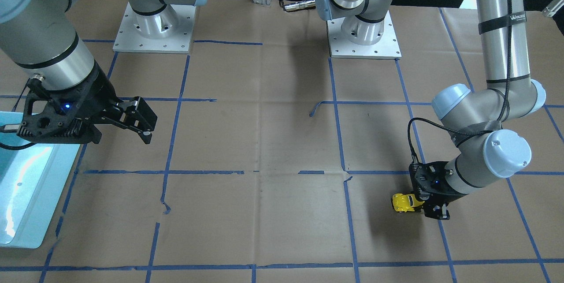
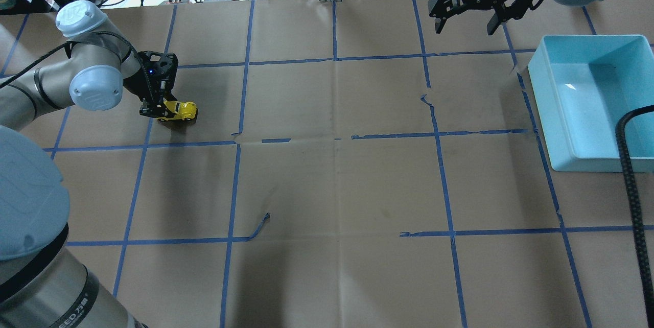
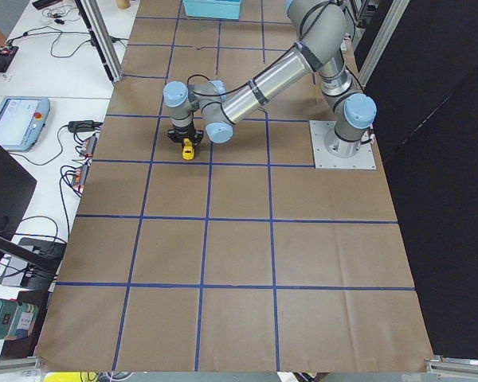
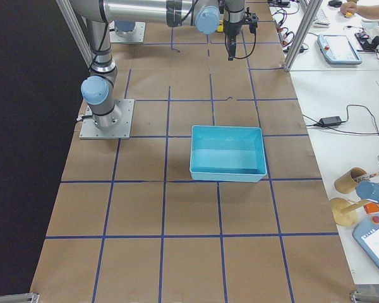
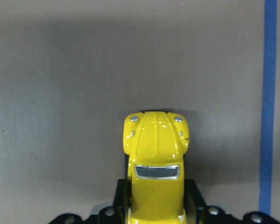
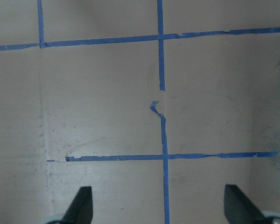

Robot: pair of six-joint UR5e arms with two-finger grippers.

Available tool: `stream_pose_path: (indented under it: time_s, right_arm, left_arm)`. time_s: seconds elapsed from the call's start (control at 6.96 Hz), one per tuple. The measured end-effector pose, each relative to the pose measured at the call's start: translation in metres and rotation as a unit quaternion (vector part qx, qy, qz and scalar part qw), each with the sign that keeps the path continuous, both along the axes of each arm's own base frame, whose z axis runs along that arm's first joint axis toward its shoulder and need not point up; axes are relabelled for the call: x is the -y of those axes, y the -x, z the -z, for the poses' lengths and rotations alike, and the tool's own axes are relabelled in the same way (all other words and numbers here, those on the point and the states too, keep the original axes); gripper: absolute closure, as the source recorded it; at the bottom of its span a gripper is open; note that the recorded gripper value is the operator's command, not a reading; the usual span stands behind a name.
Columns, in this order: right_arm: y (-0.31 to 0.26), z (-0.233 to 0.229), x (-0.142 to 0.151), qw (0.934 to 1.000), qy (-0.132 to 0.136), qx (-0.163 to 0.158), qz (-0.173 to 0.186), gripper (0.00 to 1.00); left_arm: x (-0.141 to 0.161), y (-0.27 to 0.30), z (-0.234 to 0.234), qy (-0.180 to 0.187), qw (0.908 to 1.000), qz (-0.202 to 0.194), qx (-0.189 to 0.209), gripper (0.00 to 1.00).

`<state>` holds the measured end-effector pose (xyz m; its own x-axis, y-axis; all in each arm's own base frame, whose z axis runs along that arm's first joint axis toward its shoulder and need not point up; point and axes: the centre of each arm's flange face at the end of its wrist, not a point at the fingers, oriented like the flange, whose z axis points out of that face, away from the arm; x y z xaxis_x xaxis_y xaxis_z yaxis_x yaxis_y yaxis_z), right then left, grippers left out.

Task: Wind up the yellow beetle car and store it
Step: 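Keep pulling the car backward against the table with the left gripper, then open the left gripper to release the car and lift away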

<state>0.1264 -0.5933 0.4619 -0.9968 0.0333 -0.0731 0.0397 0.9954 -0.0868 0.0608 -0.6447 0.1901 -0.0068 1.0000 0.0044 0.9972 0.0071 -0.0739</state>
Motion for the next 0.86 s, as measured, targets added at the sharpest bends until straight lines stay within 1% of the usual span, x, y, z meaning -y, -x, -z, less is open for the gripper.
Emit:
stream_pose_path:
  time_s: [0.29,0.43,0.57,0.86]
  right_arm:
    - [0.000,0.002,0.000,1.0000,-0.002,0.002,0.000,0.00]
    - [-0.001,0.003,0.001,1.0000,-0.003,0.003,-0.001,0.00]
    - [-0.001,0.004,0.001,1.0000,-0.004,0.003,-0.001,0.00]
    - [-0.001,0.006,0.002,1.0000,-0.006,0.003,-0.001,0.00]
  left_arm:
    - [-0.001,-0.005,0.001,-0.001,1.0000,-0.004,-0.001,0.99]
    - [-0.001,-0.006,0.001,-0.002,1.0000,-0.005,0.000,0.19]
    - [-0.001,-0.006,0.003,-0.003,1.0000,-0.005,0.000,0.00]
    - [0.002,-0.003,-0.009,0.000,1.0000,-0.008,0.003,0.00]
